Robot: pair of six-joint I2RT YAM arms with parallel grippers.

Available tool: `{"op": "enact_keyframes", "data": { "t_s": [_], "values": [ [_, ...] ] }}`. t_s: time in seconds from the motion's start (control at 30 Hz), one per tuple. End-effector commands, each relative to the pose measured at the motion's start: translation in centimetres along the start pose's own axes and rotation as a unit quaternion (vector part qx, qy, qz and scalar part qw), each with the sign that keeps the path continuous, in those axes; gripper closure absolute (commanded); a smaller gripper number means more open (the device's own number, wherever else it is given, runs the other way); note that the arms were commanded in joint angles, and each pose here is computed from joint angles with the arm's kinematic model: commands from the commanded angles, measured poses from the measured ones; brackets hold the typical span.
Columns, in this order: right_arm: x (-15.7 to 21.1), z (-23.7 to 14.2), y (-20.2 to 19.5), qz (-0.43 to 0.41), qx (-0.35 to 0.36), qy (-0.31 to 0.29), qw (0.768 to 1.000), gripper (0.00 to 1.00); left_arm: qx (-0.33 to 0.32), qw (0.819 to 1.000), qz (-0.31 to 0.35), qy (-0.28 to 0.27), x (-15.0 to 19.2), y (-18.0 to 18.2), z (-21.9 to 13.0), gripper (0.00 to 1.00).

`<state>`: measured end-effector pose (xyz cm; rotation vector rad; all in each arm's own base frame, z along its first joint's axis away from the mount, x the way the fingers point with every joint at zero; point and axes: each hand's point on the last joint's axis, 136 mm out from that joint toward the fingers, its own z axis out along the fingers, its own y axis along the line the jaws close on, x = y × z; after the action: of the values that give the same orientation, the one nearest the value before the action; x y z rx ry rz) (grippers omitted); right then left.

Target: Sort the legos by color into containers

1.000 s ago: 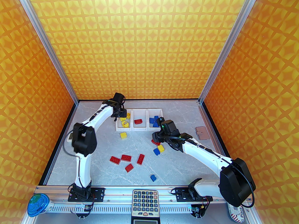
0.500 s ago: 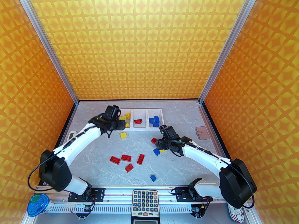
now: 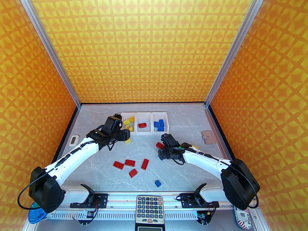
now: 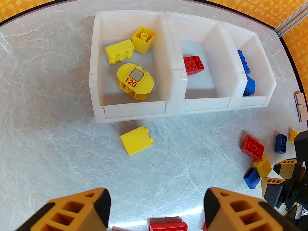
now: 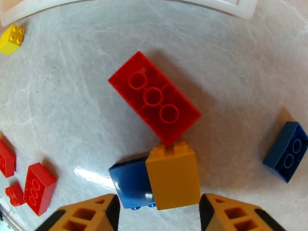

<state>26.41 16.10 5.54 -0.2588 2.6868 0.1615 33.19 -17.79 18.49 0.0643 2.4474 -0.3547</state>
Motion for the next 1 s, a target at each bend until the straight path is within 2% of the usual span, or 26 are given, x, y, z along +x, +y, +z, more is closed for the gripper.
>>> {"op": "enact_keyframes", "data": {
  "t_s": [0.0,0.27,0.73,0.97],
  "values": [
    [0.4,0.3,-0.9,0.008,0.029,0.005,1.0,0.4,0.015,1.0,-0.003,-0.002,0.3,-0.5,-0.2,0.32],
    [-0.4,-0.4,-4.3,0.041,0.115,-0.007,0.992,0.36,0.017,1.0,-0.003,0.002,0.5,-0.5,0.0,0.32],
    [-2.5,0.1,-10.5,0.157,0.147,-0.017,0.976,0.35,0.022,1.0,-0.003,-0.001,0.8,-0.6,-0.7,0.32],
    [-3.1,1.4,-11.4,0.177,0.141,0.0,0.974,0.35,0.023,1.0,-0.007,0.002,1.7,-0.4,-0.9,0.32]
  ]
}}
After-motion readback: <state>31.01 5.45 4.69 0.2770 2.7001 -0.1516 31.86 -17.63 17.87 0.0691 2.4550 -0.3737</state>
